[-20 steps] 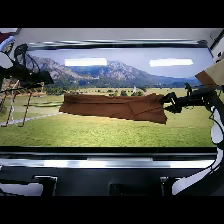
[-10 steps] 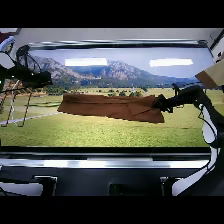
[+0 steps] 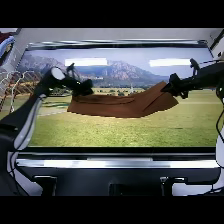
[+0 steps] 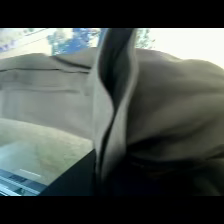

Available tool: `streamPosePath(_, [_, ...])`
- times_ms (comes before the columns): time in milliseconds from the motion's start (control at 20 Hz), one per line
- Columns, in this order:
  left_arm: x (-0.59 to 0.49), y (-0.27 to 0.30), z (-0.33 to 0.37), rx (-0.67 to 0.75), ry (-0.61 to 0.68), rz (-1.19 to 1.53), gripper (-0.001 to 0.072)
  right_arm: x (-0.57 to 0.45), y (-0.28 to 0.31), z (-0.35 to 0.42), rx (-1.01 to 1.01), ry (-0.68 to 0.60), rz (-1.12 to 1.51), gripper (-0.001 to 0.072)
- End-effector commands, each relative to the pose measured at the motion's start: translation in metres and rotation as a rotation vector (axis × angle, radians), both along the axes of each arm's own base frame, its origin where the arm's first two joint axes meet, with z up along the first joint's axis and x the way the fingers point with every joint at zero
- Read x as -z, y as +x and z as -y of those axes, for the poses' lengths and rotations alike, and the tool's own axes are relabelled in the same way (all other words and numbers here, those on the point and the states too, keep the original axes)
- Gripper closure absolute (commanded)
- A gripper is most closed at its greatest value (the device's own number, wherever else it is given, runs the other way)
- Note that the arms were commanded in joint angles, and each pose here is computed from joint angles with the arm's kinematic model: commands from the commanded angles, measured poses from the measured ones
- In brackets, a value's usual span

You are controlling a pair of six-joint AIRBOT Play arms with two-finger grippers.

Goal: Fold the clothes and pants, and hang the long-sleeved shirts on hangers.

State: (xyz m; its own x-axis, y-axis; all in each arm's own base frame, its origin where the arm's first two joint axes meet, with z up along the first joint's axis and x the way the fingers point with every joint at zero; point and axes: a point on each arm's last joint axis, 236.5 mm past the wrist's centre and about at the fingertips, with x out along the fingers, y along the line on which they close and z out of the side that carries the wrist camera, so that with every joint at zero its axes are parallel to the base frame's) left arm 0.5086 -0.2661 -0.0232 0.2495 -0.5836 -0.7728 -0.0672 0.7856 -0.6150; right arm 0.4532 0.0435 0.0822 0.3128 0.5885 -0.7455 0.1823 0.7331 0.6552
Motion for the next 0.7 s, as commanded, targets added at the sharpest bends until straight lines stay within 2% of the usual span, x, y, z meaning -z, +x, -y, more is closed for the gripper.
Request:
streamPosePath(0, [0.018, -0.02, 0.113, -0.045, -0.184, -0.045, 0.069, -0.043, -0.015, -0.002, 0.046, -0.009, 0.024, 0.0686])
streamPosePath(250, [0.019, -0.069, 0.213, -0.065, -0.31, -0.096, 0.069, -0.071, -0.024, -0.004, 0.065, -0.013, 0.073, 0.0686])
streamPosePath(650, [0.043, -0.103, 0.266, -0.146, -0.434, -0.24, 0.069, -0.081, -0.006, -0.001, 0.118, -0.001, 0.146, 0.0686])
